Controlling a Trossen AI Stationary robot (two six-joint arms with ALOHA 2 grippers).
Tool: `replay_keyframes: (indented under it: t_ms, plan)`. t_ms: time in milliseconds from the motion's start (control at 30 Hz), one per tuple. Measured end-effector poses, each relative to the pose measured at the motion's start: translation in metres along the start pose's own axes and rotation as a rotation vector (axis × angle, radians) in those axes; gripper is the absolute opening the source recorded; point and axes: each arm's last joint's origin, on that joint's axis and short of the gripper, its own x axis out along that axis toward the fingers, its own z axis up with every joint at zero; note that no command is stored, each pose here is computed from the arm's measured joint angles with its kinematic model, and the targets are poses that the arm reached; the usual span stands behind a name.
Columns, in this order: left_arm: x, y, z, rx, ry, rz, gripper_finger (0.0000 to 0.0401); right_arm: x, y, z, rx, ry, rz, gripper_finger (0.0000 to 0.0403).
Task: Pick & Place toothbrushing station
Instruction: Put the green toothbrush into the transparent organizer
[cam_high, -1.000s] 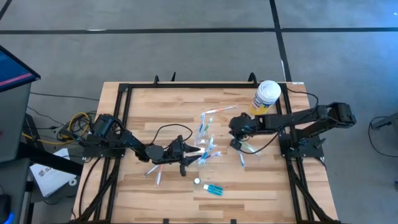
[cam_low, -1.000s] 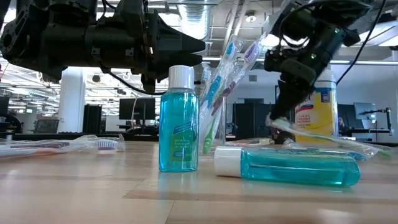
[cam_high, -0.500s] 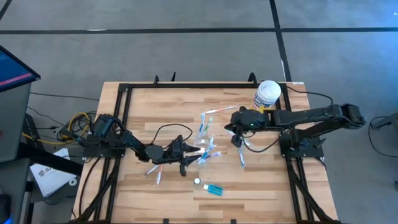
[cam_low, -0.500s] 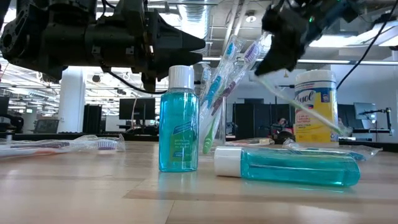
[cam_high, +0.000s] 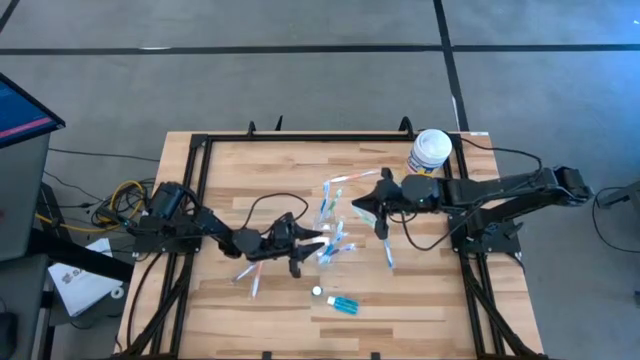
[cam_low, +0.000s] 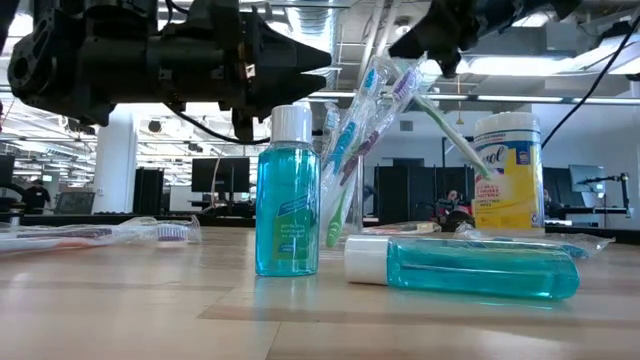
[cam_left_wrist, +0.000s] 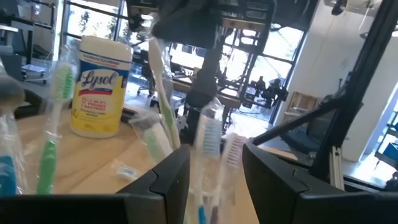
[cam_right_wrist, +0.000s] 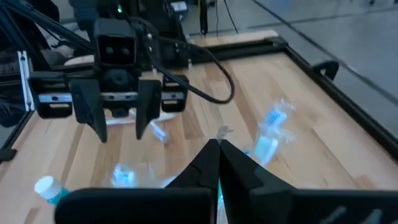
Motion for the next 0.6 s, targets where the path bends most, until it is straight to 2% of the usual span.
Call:
replay_keyframes:
  t_ms: [233,433,600]
  plan:
    - [0.007,-0.005,0.006,-0.015,-0.039,-0.014,0.0142,-0.001,0.002,0.013,0.009,-0.135,0.017,0.0000]
    - [0.020,-0.011,0.015,0.038,-0.087,-0.028,0.0142,-0.002,0.002,0.020,-0.002,-0.200,0.026,0.0000]
    - [0.031,-0.002,0.023,0.036,-0.124,0.010,0.0142,-0.004,0.007,0.022,-0.015,-0.236,0.046,0.0000]
